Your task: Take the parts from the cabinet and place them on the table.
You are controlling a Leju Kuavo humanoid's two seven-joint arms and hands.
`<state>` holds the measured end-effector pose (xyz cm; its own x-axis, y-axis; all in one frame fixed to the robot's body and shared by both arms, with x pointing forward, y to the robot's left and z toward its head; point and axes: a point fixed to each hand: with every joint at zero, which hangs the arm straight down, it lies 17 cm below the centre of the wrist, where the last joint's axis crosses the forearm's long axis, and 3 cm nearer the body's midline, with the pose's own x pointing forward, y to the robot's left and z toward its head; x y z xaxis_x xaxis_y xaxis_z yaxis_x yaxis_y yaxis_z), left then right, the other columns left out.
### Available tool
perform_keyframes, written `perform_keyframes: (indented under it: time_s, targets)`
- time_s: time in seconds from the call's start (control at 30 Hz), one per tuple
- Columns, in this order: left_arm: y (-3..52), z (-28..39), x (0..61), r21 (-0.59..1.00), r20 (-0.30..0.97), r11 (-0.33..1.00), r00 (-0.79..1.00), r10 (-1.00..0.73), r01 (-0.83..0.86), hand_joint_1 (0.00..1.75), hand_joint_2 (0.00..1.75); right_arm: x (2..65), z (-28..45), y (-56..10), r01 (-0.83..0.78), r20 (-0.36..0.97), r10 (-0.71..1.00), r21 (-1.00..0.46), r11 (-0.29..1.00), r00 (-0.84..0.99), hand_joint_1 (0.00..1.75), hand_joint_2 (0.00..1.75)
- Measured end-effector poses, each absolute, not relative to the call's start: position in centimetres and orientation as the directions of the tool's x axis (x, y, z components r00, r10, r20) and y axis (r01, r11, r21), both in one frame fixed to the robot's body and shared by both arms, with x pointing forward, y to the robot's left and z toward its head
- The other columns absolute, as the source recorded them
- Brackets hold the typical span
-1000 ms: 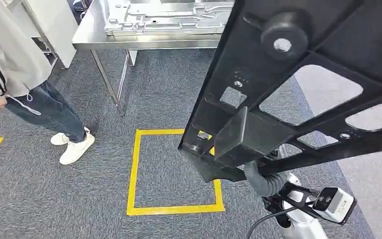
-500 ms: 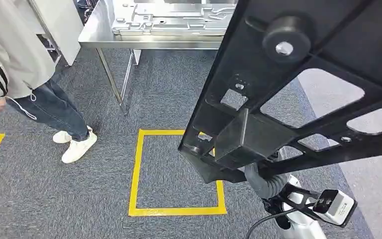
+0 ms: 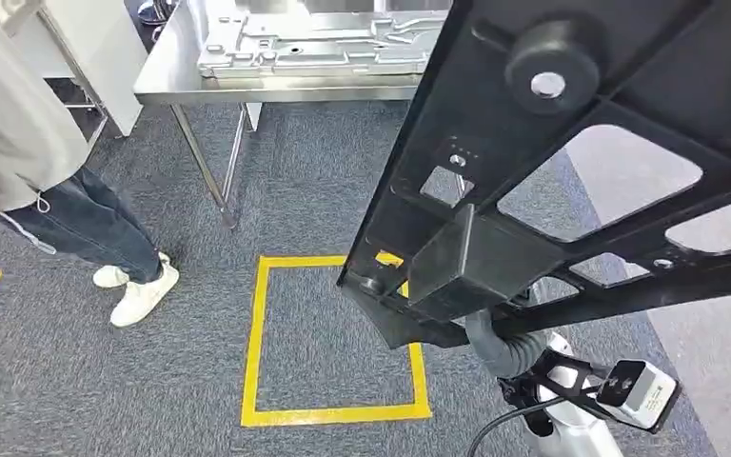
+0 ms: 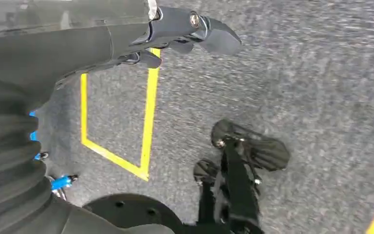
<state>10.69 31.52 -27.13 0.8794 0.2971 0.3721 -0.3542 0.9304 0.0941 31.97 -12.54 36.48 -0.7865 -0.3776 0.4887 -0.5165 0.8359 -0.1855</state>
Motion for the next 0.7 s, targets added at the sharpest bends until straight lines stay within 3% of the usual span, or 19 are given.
perform_keyframes:
  time_s: [0.7]
  targets:
    - [31.51, -27.02, 11.25, 0.09, 0.379, 0.931, 0.877, 0.296, -0.353, 0.0, 1.75, 31.86, 36.67, -12.66, -0.516, 0.483, -0.38, -0.185, 0.836, -0.789, 1.75, 1.75]
